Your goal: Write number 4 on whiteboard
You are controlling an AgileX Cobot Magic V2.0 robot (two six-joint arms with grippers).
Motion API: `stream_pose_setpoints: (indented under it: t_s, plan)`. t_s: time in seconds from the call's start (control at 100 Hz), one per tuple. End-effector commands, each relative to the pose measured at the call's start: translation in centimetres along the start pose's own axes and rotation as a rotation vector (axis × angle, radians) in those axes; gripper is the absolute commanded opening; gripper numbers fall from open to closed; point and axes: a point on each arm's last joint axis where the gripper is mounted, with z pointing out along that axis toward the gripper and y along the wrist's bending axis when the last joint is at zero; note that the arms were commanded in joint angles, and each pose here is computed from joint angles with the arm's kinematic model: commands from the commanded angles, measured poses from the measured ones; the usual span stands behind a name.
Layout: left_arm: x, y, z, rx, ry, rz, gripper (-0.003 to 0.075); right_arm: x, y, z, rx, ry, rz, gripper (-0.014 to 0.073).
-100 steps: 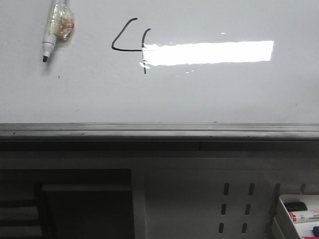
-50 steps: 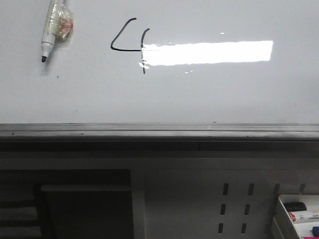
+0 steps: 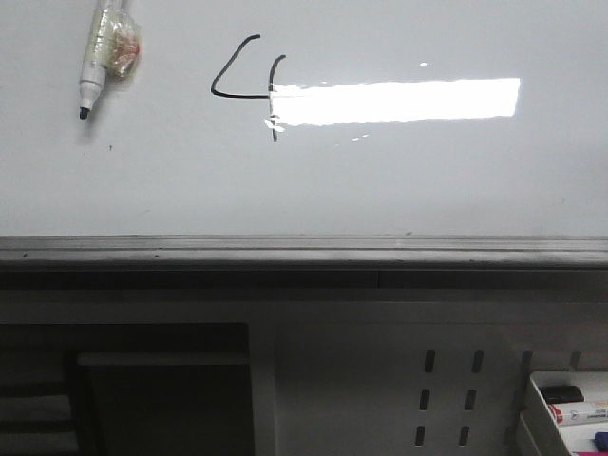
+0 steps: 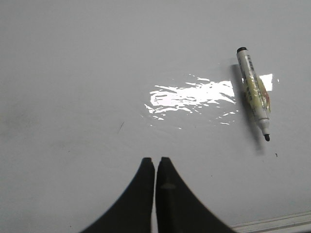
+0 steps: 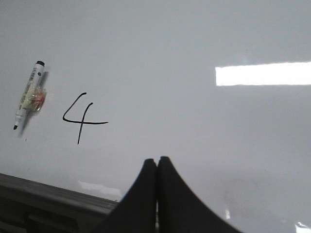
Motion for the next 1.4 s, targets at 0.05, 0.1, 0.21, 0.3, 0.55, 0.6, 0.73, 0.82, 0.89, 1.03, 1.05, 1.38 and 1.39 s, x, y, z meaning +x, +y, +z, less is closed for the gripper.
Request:
stream_pose_setpoints:
  t_s: [0.05, 0.1, 0.21, 0.3, 0.55, 0.6, 0.73, 0.82, 0.89, 1.03, 1.05, 1.38, 1.39]
  plan:
    - [0.17, 0.09, -0.24, -0.018, -0.07, -0.012, -0.002, -1.11, -0.3, -0.05, 0.042, -0.049, 0.009, -0.0066]
    - [0.19, 0.09, -0.24, -0.016, -0.068, -0.037, -0.002, -1.11, -0.3, -0.05, 0.042, -0.049, 0.009, -0.0066]
    - [0.41, 0.05, -0.23, -0.008, -0.044, -0.08, -0.002, -1.11, -0.3, -0.05, 0.042, -0.049, 0.009, -0.0066]
    - [0.42, 0.03, -0.23, -0.006, -0.042, -0.066, -0.002, -1.11, -0.3, -0.05, 0.042, -0.049, 0.009, -0.0066]
    - [0.4, -0.23, -0.23, 0.026, -0.046, 0.096, -0.002, -1.11, -0.3, -0.05, 0.042, -0.049, 0.009, -0.0066]
    - [0.4, -0.23, -0.23, 0.026, -0.046, 0.096, -0.002, -1.11, -0.3, -0.05, 0.042, -0.049, 0.009, -0.0066]
    - [0.35, -0.22, -0.23, 0.025, -0.048, 0.096, -0.002, -1.11, -0.3, -0.05, 0.042, -0.049, 0.009, -0.0066]
    - [0.35, -0.22, -0.23, 0.025, -0.048, 0.096, -0.002, -1.11, -0.3, -0.05, 0.042, -0.049, 0.009, -0.0066]
    - [0.35, -0.22, -0.23, 0.025, -0.048, 0.096, -0.002, -1.11, -0.3, -0.05, 0.042, -0.049, 0.009, -0.0066]
    - [0.35, -0.22, -0.23, 0.025, -0.048, 0.096, -0.002, -1.11, -0.3, -0.05, 0.042, -0.049, 0.009, -0.0066]
    - [0.35, -0.22, -0.23, 0.025, -0.048, 0.096, -0.002, -1.11, -0.3, -0.05, 0.042, -0.049, 0.009, -0.0066]
    - [0.35, -0.22, -0.23, 0.025, -0.048, 0.096, -0.002, -0.91, -0.52, -0.05, 0.068, -0.024, -0.103, -0.0066]
    - [0.35, -0.22, -0.23, 0.025, -0.048, 0.096, -0.002, -0.83, -0.59, -0.06, 0.075, -0.013, -0.141, -0.0066]
